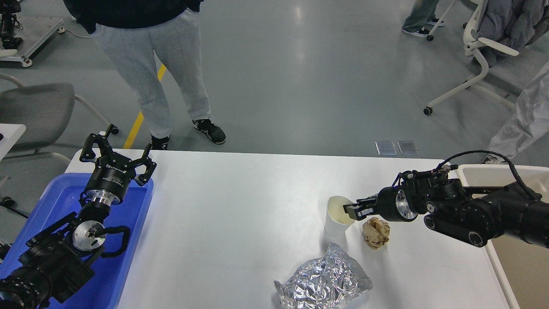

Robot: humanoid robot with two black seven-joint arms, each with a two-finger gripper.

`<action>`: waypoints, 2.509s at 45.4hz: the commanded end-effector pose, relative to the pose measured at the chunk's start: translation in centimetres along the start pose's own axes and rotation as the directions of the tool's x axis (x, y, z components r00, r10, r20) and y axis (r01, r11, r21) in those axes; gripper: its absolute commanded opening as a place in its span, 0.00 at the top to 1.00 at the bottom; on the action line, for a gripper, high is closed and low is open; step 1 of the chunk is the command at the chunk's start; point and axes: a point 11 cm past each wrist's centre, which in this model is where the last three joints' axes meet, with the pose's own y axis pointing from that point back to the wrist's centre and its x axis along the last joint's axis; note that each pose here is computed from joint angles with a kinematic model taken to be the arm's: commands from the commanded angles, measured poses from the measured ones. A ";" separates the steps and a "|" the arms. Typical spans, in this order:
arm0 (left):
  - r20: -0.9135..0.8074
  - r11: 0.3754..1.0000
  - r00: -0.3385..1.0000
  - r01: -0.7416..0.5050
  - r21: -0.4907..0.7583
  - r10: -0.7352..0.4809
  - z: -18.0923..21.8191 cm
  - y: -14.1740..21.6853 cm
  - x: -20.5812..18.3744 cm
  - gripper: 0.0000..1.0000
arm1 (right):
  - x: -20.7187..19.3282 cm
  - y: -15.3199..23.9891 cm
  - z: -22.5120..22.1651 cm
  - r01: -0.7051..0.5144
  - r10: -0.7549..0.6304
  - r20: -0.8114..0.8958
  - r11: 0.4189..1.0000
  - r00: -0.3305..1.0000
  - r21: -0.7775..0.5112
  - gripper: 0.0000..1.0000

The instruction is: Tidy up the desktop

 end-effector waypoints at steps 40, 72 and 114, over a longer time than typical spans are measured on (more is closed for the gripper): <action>-0.001 1.000 1.000 0.001 0.000 -0.001 0.0 0.0 0.0 0.00 | 11.5 8.6 -2.2 -0.039 0.043 -0.065 0.997 0.997 0.066 1.00; -0.001 1.000 1.000 0.001 -0.001 -0.001 0.0 0.0 0.0 0.00 | 19.6 21.9 -0.8 -0.140 0.135 -0.105 0.989 0.985 -0.037 1.00; -0.001 1.000 1.000 0.000 0.000 0.000 0.0 0.0 0.0 0.00 | -3.8 34.5 24.1 -0.174 0.622 0.501 0.714 0.602 -0.678 1.00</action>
